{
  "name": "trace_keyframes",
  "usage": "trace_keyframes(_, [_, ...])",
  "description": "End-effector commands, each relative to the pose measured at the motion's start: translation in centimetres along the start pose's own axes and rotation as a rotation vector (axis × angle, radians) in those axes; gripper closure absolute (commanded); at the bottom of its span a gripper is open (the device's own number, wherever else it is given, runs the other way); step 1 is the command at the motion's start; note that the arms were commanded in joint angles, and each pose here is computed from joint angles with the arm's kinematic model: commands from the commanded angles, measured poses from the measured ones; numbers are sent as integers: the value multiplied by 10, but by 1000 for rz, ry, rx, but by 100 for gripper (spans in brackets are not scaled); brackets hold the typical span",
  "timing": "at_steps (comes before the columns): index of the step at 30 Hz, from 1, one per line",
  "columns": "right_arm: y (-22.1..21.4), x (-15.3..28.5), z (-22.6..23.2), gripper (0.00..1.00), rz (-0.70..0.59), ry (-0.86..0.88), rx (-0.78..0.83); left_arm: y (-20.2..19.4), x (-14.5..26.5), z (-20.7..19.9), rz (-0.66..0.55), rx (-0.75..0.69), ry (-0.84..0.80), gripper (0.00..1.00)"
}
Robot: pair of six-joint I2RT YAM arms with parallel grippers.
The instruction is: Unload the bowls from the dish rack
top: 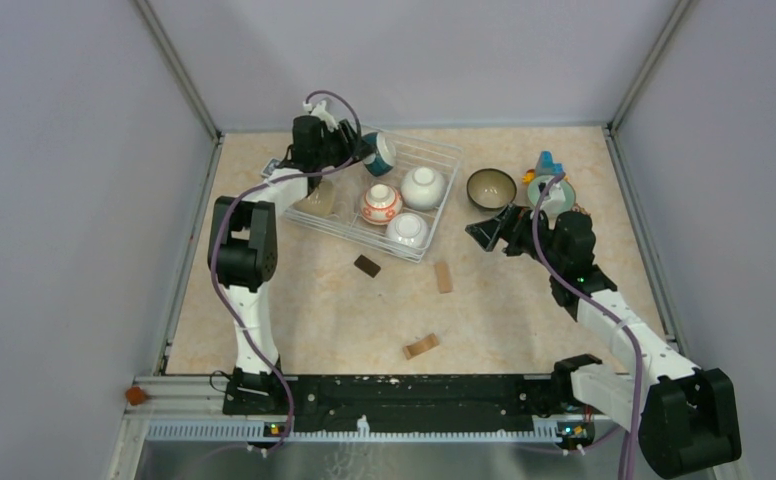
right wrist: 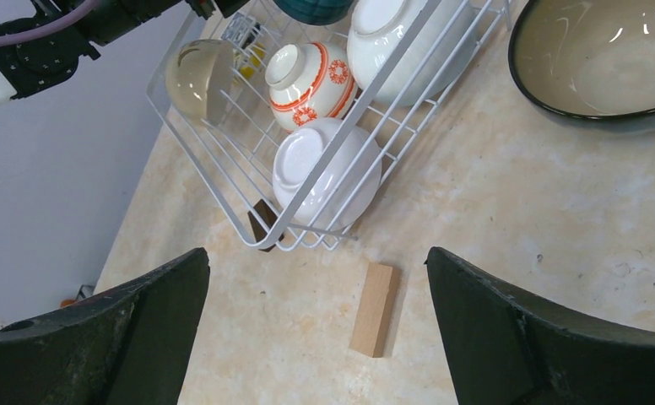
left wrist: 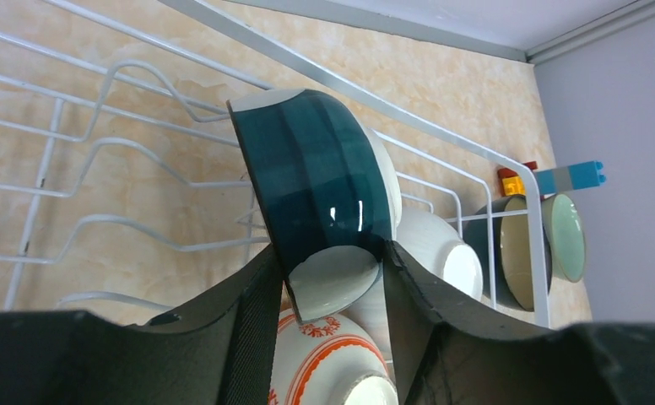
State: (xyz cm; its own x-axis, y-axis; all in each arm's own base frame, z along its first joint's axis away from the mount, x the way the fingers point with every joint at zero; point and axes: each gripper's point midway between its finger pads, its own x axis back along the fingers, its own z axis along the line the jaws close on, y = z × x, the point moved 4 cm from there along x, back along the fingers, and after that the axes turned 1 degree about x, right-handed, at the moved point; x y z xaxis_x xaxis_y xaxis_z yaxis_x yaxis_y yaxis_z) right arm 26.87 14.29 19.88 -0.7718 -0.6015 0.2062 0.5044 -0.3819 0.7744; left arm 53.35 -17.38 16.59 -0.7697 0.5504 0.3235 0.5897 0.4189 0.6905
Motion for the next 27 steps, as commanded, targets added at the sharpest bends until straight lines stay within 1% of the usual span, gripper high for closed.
trace_keyframes(1, [11, 3, 7, 2, -50, 22, 48, 14, 5, -25, -43, -1, -117, 55])
trace_keyframes(3, [10, 3, 6, 2, -48, 21, 50, 9, 2, -26, -28, 24, -144, 56])
trace_keyframes(5, [10, 3, 6, 2, -48, 21, 50, 7, -1, -27, -16, 46, -169, 60])
trace_keyframes(7, [10, 3, 7, 2, -48, 21, 51, 5, -2, -29, -11, 58, -192, 62])
trace_keyframes(14, [10, 3, 6, 2, -50, 17, 53, 0, -9, -31, 10, 92, -244, 63])
trace_keyframes(16, [10, 4, 6, 2, -51, 19, 54, -3, -11, -30, 22, 96, -250, 61])
trace_keyframes(18, [11, 4, 6, 2, -52, 18, 55, -5, -12, -33, 36, 69, -257, 55])
trace_keyframes(21, [10, 4, 6, 1, -50, 17, 54, -9, -14, -38, 58, -18, -242, 40])
trace_keyframes(23, [10, 4, 6, 2, -52, 20, 55, -10, -12, -43, 61, -83, -250, 31])
trace_keyframes(25, [10, 3, 6, 2, -52, 19, 54, -9, -10, -47, 52, -114, -260, 27])
trace_keyframes(27, [11, 4, 7, 2, -53, 22, 56, -8, -10, -49, 46, -128, -268, 27])
